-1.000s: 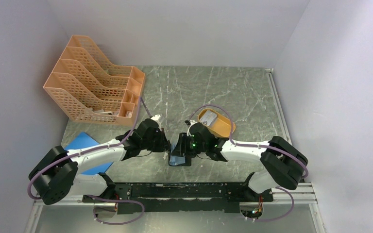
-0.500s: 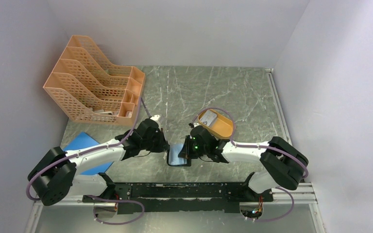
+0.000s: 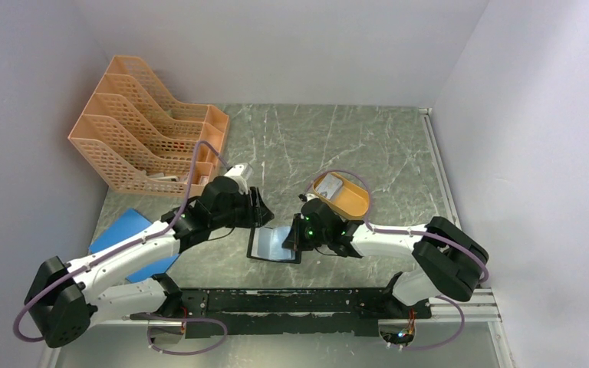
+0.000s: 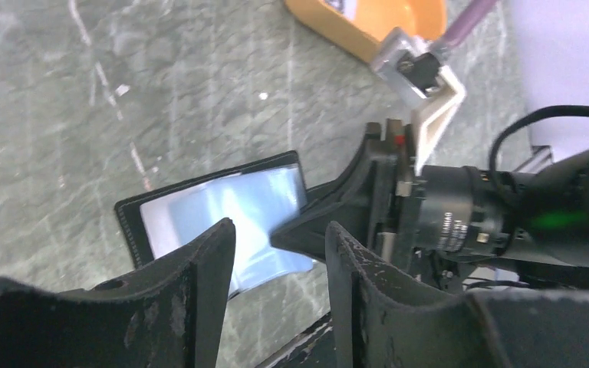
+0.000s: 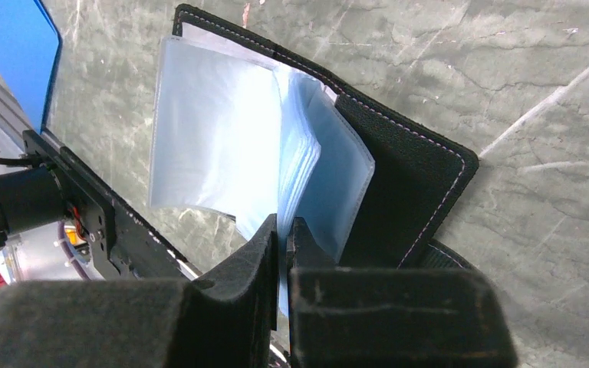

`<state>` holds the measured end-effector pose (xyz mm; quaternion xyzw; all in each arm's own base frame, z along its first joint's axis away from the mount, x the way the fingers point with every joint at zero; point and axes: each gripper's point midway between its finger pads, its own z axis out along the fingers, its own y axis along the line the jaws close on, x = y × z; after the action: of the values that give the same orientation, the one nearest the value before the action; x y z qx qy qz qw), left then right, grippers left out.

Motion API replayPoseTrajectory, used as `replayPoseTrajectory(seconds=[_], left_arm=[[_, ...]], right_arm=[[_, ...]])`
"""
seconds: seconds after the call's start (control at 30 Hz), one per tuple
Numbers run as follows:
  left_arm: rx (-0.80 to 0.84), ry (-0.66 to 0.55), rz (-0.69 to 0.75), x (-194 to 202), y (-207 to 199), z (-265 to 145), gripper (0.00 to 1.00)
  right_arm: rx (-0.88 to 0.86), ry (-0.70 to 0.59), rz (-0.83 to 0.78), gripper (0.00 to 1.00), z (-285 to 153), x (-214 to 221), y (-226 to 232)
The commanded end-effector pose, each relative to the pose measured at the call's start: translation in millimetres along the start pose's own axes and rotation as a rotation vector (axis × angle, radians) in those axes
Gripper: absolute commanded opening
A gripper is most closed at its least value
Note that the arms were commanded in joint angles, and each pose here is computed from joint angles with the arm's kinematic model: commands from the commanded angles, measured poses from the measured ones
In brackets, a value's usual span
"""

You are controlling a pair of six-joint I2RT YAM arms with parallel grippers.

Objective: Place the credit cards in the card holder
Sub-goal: Open the card holder at the center of the board.

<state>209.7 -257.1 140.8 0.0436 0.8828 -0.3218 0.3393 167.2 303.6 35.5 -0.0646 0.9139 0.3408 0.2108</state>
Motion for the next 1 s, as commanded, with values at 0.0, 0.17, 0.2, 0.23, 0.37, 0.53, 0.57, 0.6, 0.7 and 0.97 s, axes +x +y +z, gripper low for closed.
replayPoseTrajectory(seconds=[0.0, 0.17, 0.2, 0.23, 0.37, 0.53, 0.57, 0.6, 0.7, 0.97], left_arm=[[0.13, 0.035, 0.001, 4, -26, 3, 0.51], [0.124, 0.122, -0.034, 35, -12, 26, 0.45], [0.119, 0.138, -0.038, 41, -9, 29, 0.44], [0.121, 0.137, -0.038, 42, -8, 33, 0.43], [0.036, 0.171, -0.041, 57, 14, 47, 0.34], [-0.097, 0.223, -0.038, 77, 46, 53, 0.21], [-0.121, 0.23, -0.038, 80, 52, 52, 0.18], [-0.141, 0.234, -0.038, 83, 57, 52, 0.15], [-0.185, 0.244, -0.038, 90, 69, 52, 0.08], [-0.229, 0.256, -0.051, 101, 83, 51, 0.05]], right_arm=[[0.007, -0.011, -0.014, 0.0, -1, -5, 0], [0.012, 0.0, -0.016, 0.0, 1, -2, -3], [0.014, 0.002, -0.016, 0.0, 1, -1, -3], [0.016, 0.004, -0.017, 0.0, 1, 0, -4], [0.027, 0.007, -0.021, 0.0, 1, 1, -7], [0.041, 0.006, -0.015, 0.0, -1, 3, -12], [0.046, 0.006, -0.013, 0.0, -2, 4, -14], [0.053, 0.003, -0.01, 0.0, -3, 4, -15], [0.083, -0.009, 0.003, 0.0, -7, 5, -24], [0.164, -0.029, 0.062, 0.04, -15, 9, -53]])
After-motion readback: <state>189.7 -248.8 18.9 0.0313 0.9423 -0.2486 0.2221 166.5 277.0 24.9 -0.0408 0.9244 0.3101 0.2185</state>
